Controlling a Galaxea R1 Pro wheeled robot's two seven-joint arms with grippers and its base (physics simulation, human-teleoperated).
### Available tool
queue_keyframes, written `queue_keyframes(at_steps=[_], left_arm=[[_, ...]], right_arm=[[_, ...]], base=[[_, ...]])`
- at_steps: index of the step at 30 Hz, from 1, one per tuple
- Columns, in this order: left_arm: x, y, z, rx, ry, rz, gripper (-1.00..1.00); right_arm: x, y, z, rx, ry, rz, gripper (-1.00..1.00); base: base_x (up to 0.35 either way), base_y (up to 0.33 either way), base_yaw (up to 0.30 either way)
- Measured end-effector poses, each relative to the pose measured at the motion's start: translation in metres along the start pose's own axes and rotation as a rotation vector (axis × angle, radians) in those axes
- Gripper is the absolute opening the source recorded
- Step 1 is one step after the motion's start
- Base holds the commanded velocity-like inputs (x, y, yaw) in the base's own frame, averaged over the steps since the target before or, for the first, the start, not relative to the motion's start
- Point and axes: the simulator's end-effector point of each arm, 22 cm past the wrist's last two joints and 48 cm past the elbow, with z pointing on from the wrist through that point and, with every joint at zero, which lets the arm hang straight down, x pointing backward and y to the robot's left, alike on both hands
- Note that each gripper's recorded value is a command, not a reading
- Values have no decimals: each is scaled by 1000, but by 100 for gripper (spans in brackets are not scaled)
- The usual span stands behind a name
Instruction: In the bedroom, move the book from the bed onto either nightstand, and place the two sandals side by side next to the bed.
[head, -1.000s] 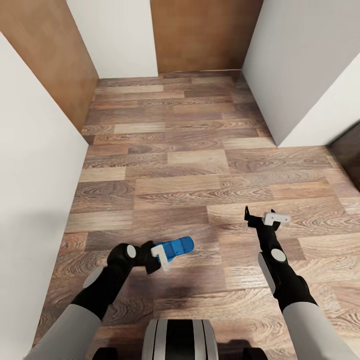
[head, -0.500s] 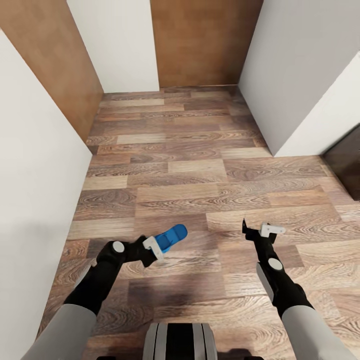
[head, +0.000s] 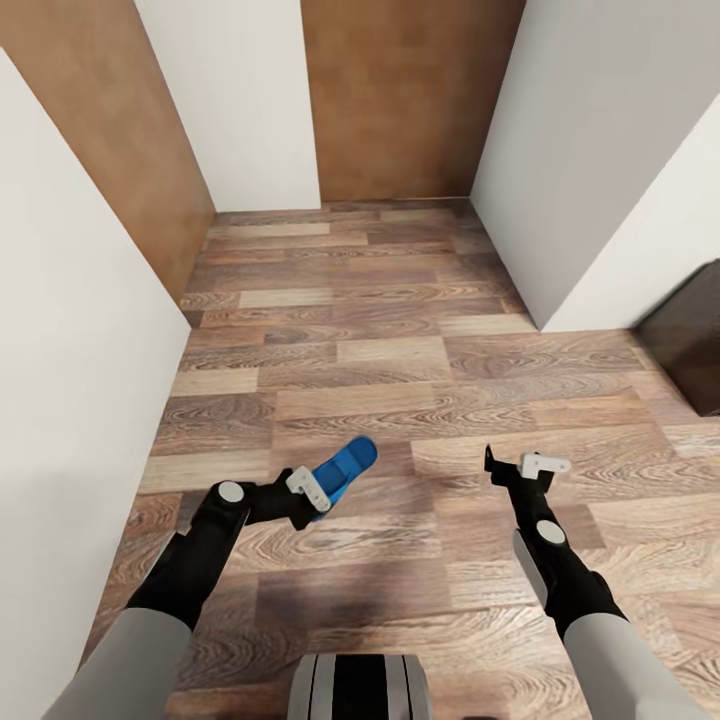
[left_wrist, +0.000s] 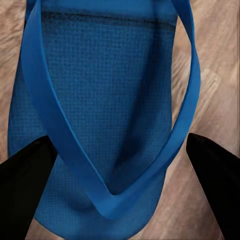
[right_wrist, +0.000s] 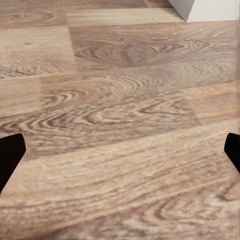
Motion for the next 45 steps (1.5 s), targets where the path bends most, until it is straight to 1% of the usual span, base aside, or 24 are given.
queue_keyframes(at_steps=[5, 7, 8, 10, 11, 14, 20, 45], left_arm=[[-3, -8, -4, 5, -9, -5, -100], [-8, -10, -7, 8, -23, -14, -100], [-10, -11, -8, 11, -30, -20, -100], [-17, -12, -11, 18, -63, -53, -100], [-19, -11, -13, 17, -73, -61, -100], [-26, -9, -19, 12, -92, -69, -100], [-39, -8, -28, 1, -112, -60, -100], [-86, -4, -68, -50, -174, 3, -100]], right_arm=[[-13, -3, -2, 4, -17, 7, 100], [-18, -3, -3, 4, -25, 8, 100], [-21, -3, -4, 4, -29, 9, 100], [-26, -3, -5, 3, -36, 10, 100], [-29, -3, -5, 3, -40, 11, 100], [-37, -3, -7, 2, -51, 14, 100], [-54, -3, -10, 2, -76, 19, 100], [-122, -6, -28, 0, -175, 42, 100]], base=[[0, 0, 0], [0, 0, 0], [0, 0, 0], [0, 0, 0], [0, 0, 0], [0, 0, 0], [0, 0, 0], [0, 0, 0]])
